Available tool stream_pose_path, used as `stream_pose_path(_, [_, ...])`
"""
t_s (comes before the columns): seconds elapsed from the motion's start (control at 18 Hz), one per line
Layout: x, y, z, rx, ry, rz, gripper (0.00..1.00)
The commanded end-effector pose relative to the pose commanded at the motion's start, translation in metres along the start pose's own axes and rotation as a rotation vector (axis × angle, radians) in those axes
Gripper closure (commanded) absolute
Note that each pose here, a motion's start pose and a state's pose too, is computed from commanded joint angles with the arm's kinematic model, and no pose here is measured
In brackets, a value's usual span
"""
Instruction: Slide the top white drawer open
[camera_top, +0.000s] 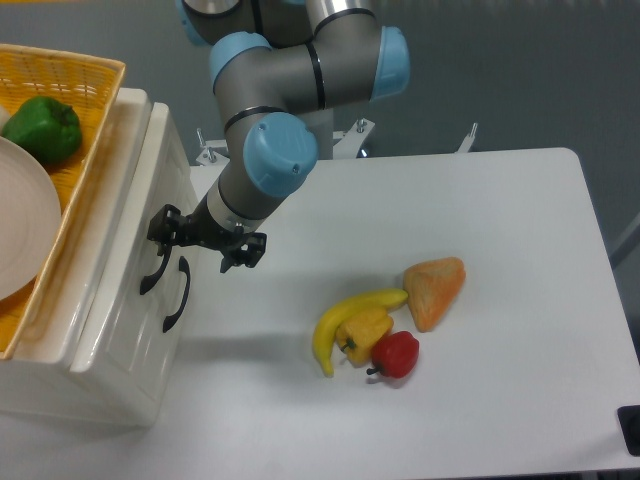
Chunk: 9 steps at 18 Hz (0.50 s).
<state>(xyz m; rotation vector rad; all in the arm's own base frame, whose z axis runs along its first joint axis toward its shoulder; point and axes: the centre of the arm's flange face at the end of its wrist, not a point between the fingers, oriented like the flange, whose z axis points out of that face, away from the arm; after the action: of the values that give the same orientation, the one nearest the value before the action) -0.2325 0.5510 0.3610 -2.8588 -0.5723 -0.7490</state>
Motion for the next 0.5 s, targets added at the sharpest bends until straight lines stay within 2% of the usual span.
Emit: stream_pose_path(0.5, [-0.0052,-0.0032,0.0018,-0.012,-0.025,-0.001,0.0])
